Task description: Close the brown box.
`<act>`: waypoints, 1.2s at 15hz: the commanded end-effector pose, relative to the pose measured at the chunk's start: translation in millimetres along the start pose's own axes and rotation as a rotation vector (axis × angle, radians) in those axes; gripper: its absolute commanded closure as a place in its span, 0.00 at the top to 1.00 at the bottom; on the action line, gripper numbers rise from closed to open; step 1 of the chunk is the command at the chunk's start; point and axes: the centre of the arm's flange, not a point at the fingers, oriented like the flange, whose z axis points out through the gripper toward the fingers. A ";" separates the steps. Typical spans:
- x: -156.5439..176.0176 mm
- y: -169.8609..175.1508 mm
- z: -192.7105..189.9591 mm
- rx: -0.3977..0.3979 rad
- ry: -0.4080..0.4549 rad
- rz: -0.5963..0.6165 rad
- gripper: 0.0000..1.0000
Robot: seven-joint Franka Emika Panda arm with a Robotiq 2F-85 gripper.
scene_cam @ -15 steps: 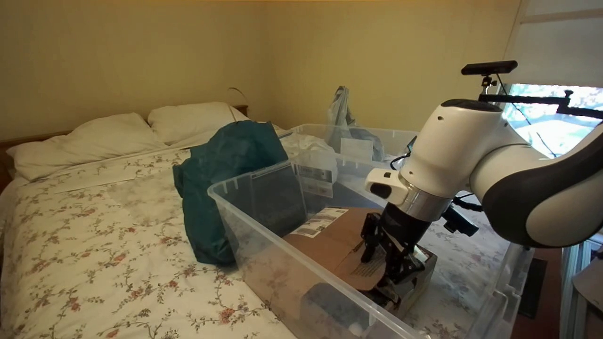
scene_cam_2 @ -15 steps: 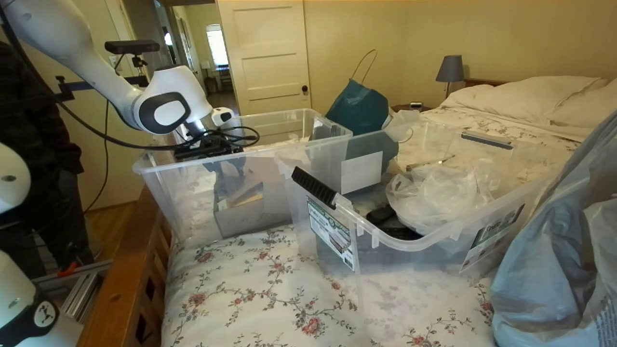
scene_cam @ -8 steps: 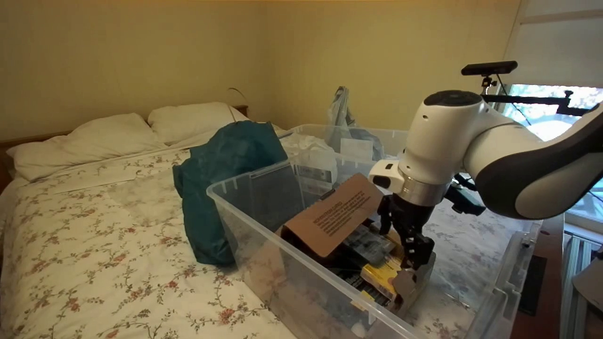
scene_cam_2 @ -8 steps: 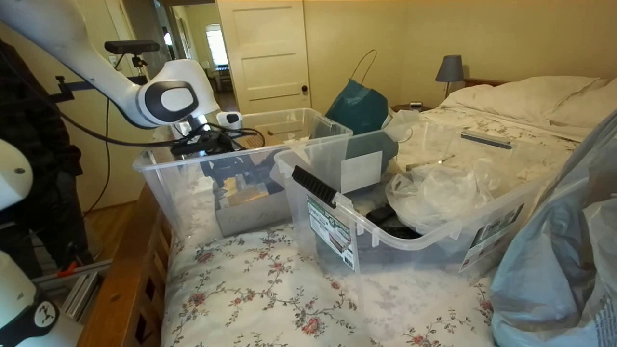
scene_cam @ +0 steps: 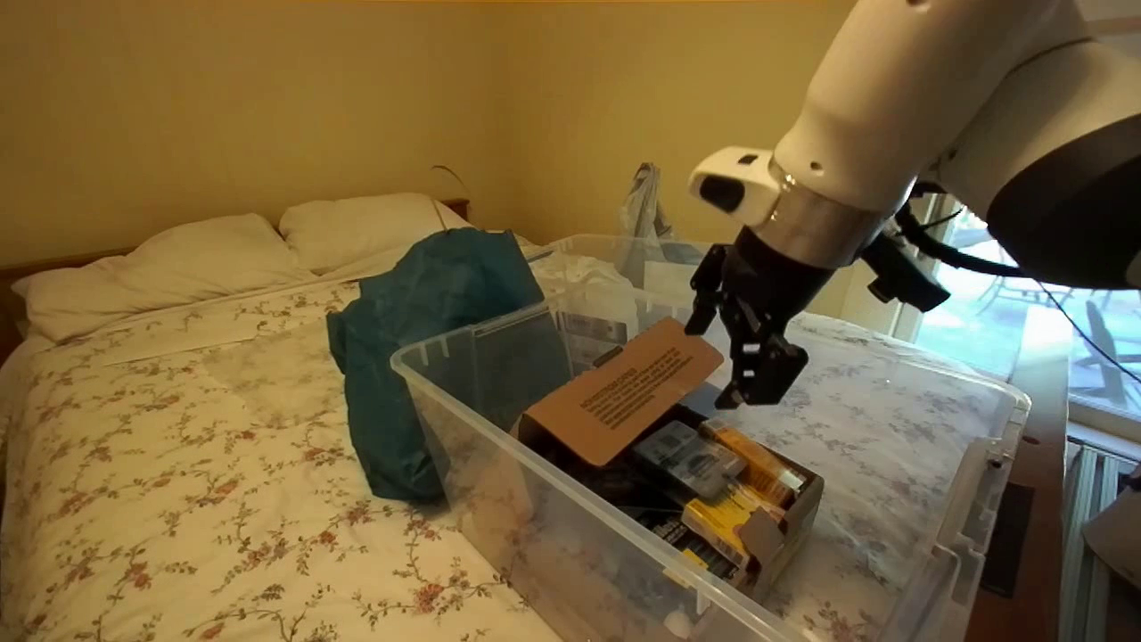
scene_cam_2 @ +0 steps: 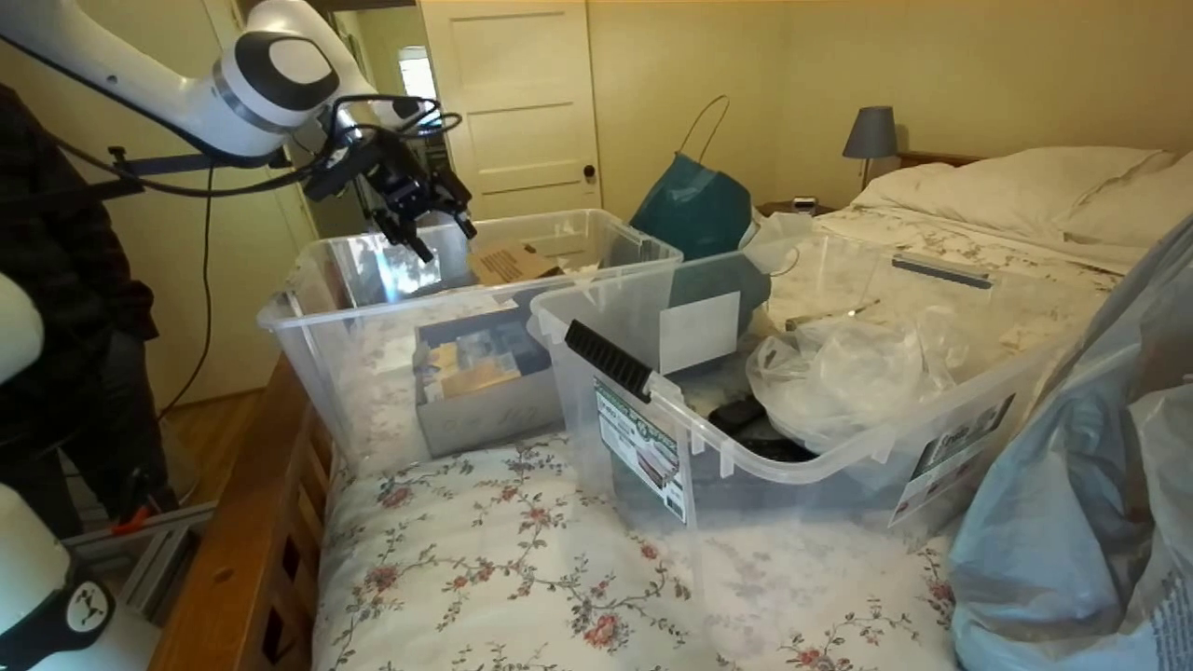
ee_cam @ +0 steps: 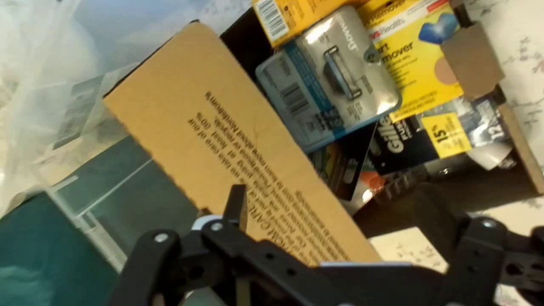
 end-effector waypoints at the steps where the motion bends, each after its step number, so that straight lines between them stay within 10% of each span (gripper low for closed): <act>1: 14.3 23.9 -25.0 -0.154 0.025 0.107 1.00; 6: 52.4 67.8 22.4 -0.221 0.034 0.346 1.00; 15: 38.7 71.0 19.8 -0.101 0.011 0.526 1.00; 18: 39.0 66.6 22.4 -0.047 0.060 0.302 1.00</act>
